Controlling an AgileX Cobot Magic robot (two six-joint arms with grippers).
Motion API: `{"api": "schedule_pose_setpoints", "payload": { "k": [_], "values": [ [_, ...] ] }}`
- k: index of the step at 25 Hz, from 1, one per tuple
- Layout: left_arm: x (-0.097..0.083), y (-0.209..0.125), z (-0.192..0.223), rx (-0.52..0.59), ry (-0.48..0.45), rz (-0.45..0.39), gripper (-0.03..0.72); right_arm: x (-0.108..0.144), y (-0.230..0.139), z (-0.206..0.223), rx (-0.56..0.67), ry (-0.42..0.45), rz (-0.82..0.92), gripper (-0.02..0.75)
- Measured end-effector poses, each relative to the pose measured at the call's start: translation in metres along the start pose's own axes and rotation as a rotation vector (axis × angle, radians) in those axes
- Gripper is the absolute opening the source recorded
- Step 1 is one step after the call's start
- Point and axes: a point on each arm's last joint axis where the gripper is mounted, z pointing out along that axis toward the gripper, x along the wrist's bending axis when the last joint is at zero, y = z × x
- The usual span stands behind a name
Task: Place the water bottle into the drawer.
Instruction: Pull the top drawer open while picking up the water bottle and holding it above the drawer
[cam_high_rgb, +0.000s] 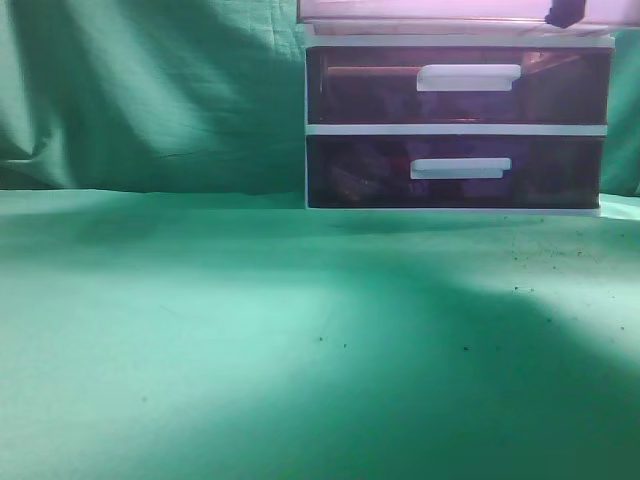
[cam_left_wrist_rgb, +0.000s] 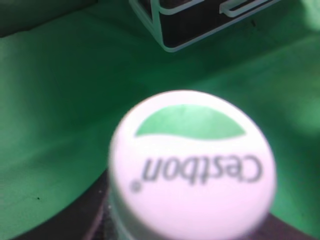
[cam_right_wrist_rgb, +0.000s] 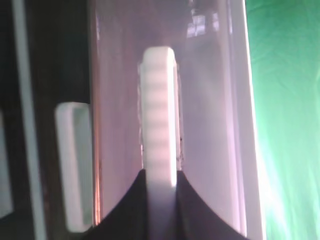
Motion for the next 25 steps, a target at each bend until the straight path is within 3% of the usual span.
{"api": "schedule_pose_setpoints", "payload": {
  "k": [8, 19, 22, 25],
  "values": [
    [0.0, 0.003, 0.0, -0.034, 0.002, 0.008, 0.291, 0.015, 0.011, -0.047, -0.007, 0.031, -0.026, 0.091],
    [0.0, 0.003, 0.0, -0.036, 0.003, 0.01, 0.291, 0.021, 0.012, -0.065, 0.009, 0.065, -0.087, 0.091],
    [-0.001, 0.008, 0.0, -0.091, -0.012, 0.001, 0.291, 0.022, 0.012, -0.065, 0.012, 0.069, -0.085, 0.091],
    [-0.004, 0.022, -0.002, -0.247, -0.052, -0.027, 0.291, 0.022, 0.012, -0.065, 0.013, 0.071, -0.085, 0.091]
  ]
}}
